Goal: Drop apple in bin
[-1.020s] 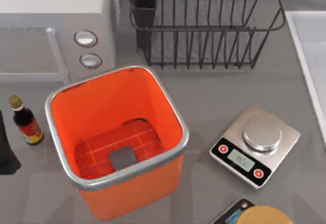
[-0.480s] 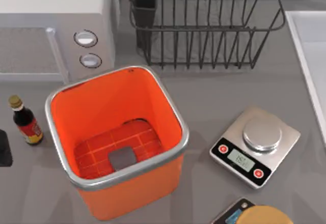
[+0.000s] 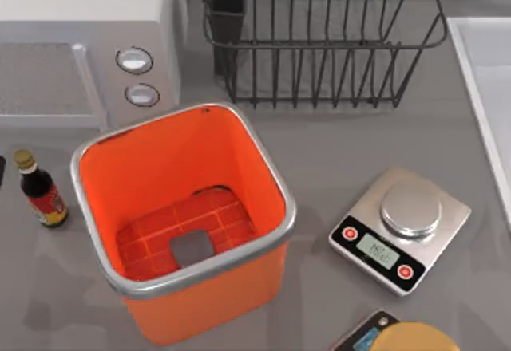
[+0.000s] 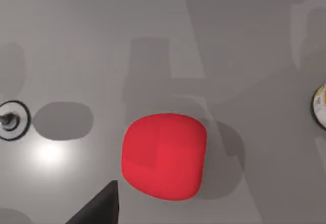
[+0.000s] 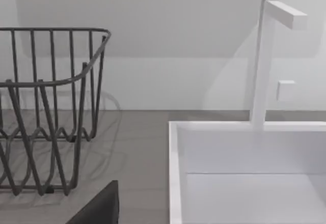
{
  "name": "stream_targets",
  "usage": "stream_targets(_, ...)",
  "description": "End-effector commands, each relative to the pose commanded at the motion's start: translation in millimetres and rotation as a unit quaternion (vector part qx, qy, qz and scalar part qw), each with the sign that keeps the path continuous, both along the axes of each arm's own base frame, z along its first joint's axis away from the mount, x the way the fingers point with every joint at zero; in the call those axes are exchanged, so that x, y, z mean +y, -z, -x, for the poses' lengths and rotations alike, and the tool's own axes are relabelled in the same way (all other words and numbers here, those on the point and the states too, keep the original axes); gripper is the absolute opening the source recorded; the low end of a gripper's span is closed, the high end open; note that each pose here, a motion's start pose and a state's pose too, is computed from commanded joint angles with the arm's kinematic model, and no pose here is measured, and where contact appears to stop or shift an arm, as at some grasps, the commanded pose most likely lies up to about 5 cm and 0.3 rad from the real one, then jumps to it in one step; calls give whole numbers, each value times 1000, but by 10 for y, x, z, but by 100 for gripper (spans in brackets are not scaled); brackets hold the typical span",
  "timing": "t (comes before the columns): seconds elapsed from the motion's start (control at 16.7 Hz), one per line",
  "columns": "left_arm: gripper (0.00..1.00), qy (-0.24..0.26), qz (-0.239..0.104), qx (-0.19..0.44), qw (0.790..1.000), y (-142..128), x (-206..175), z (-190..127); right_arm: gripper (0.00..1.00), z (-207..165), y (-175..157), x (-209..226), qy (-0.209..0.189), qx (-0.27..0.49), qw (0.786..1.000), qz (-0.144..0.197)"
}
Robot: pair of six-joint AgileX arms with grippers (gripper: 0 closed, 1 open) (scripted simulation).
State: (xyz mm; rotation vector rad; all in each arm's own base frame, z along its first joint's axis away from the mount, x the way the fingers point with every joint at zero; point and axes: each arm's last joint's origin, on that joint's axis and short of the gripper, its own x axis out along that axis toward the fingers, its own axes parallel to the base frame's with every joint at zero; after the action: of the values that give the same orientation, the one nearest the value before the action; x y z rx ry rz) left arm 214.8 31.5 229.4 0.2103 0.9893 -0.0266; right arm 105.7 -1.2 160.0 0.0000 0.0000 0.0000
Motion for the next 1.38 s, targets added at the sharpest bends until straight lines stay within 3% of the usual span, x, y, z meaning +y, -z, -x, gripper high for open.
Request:
stream_targets(0.3,100,8,13,193,981,292,344,-721,100,0,0,0,0,0,1000,0)
stream_targets(0.54,100,11,29,276,961,497,546,-994,100,0,0,0,0,0,1000,0)
stream_targets(1.08,100,13,32,292,956,564,591,-1036,100,0,0,0,0,0,1000,0)
stream_targets(1.38,100,12,32,293,956,923,650,-984,100,0,0,0,0,0,1000,0)
